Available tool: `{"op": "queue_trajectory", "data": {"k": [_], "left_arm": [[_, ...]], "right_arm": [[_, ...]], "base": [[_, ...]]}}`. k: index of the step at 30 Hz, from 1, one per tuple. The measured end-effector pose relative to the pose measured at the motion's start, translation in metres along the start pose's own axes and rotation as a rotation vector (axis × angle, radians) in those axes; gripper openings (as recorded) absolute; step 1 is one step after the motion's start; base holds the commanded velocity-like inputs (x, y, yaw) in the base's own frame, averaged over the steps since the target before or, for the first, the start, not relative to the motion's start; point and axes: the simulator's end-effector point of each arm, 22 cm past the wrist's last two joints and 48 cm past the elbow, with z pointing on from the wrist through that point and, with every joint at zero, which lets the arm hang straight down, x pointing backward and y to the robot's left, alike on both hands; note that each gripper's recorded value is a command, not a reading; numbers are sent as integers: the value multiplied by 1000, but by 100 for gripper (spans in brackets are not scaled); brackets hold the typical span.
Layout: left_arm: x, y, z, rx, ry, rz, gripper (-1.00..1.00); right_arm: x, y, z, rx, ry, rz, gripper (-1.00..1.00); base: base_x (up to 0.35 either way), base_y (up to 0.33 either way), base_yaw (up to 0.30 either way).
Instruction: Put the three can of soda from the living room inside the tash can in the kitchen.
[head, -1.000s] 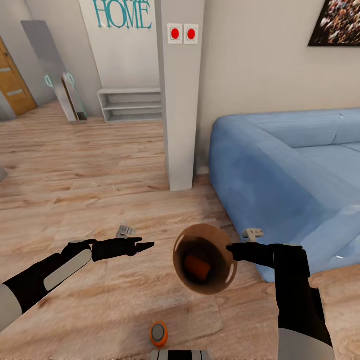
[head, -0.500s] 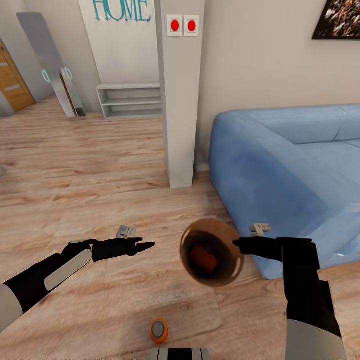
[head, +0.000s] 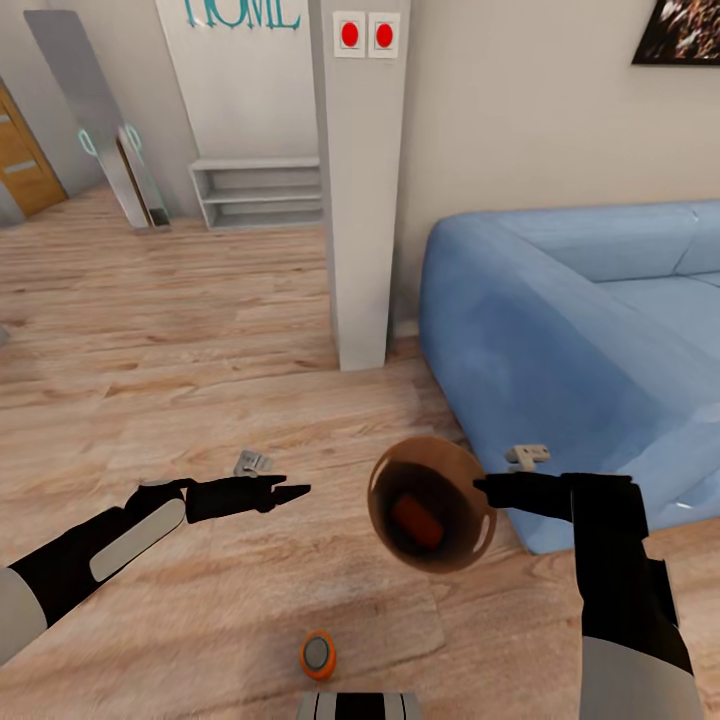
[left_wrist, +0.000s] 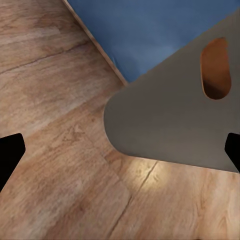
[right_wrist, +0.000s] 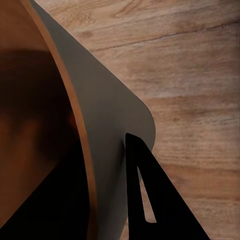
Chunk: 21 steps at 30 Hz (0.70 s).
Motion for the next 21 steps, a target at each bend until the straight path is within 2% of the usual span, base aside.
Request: {"op": "queue_trajectory", "data": {"k": [5, 12, 21], "left_arm": [[2, 1, 1, 1, 2, -7, 100], [6, 1, 6, 2, 10, -6, 100], [6, -3, 9, 13, 7, -11, 100]], "right_arm": [[2, -6, -1, -1, 7, -3, -100], [3, -36, -21, -14, 29, -42, -100], [4, -34, -22, -28, 31, -40, -100]], "base": [[0, 0, 0], [0, 0, 0], [0, 0, 0]]}}
